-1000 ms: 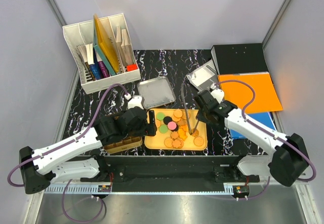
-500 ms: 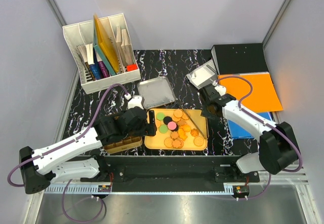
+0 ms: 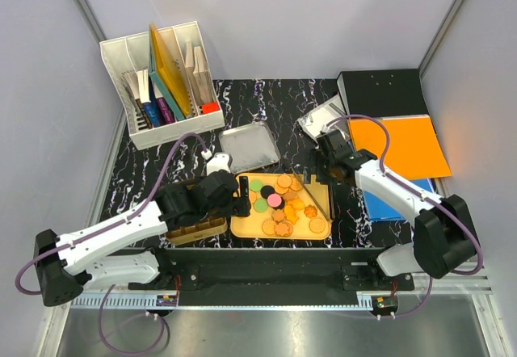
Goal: Pack the cookies
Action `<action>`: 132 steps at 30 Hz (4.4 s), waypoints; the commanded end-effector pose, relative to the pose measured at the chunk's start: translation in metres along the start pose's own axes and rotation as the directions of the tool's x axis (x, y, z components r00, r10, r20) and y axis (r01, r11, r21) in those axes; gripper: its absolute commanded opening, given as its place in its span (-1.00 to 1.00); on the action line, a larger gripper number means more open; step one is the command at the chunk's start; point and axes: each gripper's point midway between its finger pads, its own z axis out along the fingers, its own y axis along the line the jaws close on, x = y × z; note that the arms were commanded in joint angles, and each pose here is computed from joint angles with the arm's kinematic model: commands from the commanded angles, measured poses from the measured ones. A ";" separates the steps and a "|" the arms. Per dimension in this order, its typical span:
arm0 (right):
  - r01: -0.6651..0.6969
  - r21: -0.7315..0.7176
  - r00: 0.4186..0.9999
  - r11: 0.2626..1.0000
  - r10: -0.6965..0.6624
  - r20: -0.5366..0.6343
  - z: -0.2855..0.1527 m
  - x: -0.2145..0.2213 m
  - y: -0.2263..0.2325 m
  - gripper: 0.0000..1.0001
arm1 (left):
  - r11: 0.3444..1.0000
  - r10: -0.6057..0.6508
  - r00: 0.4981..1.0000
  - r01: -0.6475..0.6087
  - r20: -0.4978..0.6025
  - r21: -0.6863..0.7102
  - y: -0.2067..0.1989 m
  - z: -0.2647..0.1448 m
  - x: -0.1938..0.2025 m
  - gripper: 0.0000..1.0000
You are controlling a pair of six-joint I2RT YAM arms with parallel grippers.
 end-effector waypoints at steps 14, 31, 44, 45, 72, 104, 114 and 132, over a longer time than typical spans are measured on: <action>0.136 -0.041 0.989 0.990 -0.138 -0.057 0.017 0.024 -0.005 0.99 | 0.999 -0.027 0.999 0.027 0.043 0.018 -0.006 -0.001 -0.011 0.98; 0.125 -0.008 0.977 0.992 -0.125 -0.171 0.035 0.048 -0.011 0.92 | 0.999 -0.031 0.999 0.030 0.030 0.028 -0.003 0.000 -0.003 0.98; 0.113 0.079 0.993 0.990 -0.109 -0.050 0.012 0.010 -0.019 0.20 | 1.000 -0.017 0.999 0.017 0.036 0.015 -0.002 0.003 -0.005 0.98; 0.110 0.081 0.993 0.991 -0.107 -0.043 0.010 0.006 -0.018 0.17 | 1.000 -0.016 0.999 0.015 0.036 0.012 -0.003 0.004 -0.005 0.98; 0.103 -0.495 0.984 0.863 -0.016 0.177 -0.142 -0.050 0.080 -1.00 | 0.996 -0.081 0.992 0.083 0.096 -0.024 -0.001 0.001 -0.024 0.91; 0.243 -0.075 0.966 0.967 -0.248 -0.071 -0.123 0.028 0.041 -0.65 | 0.992 -0.108 0.987 0.115 0.118 -0.056 0.012 -0.014 -0.031 0.26; 0.222 -0.101 0.971 0.970 -0.229 -0.065 -0.141 0.035 0.040 -0.13 | 0.991 -0.110 0.987 0.118 0.113 -0.067 0.016 -0.015 -0.028 0.26; 0.331 -0.148 0.929 0.932 -0.349 -0.120 -0.158 0.081 0.064 0.05 | 0.984 -0.142 0.979 0.155 0.149 -0.083 0.032 -0.028 -0.029 0.73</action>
